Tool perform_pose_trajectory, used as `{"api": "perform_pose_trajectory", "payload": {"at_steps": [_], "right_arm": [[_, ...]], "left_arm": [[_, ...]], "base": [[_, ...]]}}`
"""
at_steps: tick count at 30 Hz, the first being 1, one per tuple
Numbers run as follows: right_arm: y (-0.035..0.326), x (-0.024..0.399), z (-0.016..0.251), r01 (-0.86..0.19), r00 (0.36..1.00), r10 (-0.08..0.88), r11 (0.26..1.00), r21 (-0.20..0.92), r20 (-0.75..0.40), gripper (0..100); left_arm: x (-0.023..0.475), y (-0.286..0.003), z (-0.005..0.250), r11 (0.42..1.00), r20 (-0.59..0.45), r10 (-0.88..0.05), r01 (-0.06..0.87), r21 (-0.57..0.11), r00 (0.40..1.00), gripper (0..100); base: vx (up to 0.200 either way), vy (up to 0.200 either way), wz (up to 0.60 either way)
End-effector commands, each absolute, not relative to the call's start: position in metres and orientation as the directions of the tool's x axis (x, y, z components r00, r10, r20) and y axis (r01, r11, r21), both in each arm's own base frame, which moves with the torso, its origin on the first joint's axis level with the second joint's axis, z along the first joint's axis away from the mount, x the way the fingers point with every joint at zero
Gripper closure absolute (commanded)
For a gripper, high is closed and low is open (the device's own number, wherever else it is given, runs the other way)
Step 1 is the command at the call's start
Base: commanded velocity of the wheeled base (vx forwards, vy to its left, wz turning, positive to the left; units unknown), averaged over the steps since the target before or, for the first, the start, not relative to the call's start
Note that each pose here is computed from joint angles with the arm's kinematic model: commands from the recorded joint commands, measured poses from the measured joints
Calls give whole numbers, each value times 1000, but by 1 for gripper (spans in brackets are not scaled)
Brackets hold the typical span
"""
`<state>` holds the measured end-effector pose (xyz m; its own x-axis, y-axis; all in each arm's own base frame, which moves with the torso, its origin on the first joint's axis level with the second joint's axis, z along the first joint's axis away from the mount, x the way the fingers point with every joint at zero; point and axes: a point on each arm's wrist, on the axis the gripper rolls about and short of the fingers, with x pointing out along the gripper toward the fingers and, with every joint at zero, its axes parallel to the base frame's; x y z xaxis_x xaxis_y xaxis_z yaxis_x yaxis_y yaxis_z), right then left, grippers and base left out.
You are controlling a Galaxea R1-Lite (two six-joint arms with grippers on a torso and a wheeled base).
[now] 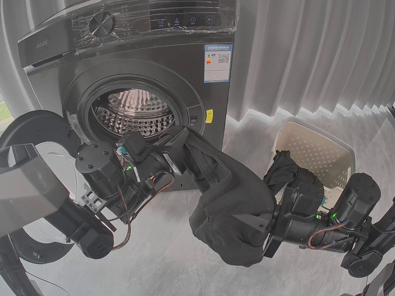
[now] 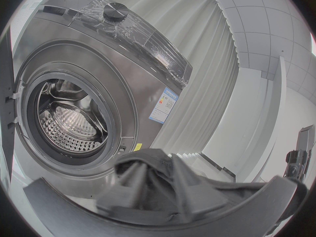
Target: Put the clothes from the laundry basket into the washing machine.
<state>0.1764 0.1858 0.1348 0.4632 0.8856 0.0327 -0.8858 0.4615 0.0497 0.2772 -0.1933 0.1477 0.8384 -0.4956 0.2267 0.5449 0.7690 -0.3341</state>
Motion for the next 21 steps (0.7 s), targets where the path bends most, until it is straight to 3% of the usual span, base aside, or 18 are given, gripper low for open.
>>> {"api": "perform_pose_trajectory", "payload": {"at_steps": [1, 7, 11, 21], "right_arm": [[183, 185, 139, -871, 490, 870, 488, 46, 54, 100], [174, 213, 144, -820, 572, 816, 570, 41, 85, 100], [172, 222, 147, -808, 589, 802, 586, 55, 104, 100], [181, 231, 146, -784, 621, 776, 613, 98, 113, 100]], "left_arm": [[278, -191, 141, 780, 203, -494, 534, -326, 845, 0], [271, -188, 119, 802, 110, -524, 532, -271, 845, 0], [266, -185, 100, 812, 32, -550, 544, -212, 834, 0], [255, -181, 92, 794, -21, -591, 576, -194, 807, 0]], "base": [[0, 0, 0], [0, 0, 0], [0, 0, 0], [0, 0, 0]]}}
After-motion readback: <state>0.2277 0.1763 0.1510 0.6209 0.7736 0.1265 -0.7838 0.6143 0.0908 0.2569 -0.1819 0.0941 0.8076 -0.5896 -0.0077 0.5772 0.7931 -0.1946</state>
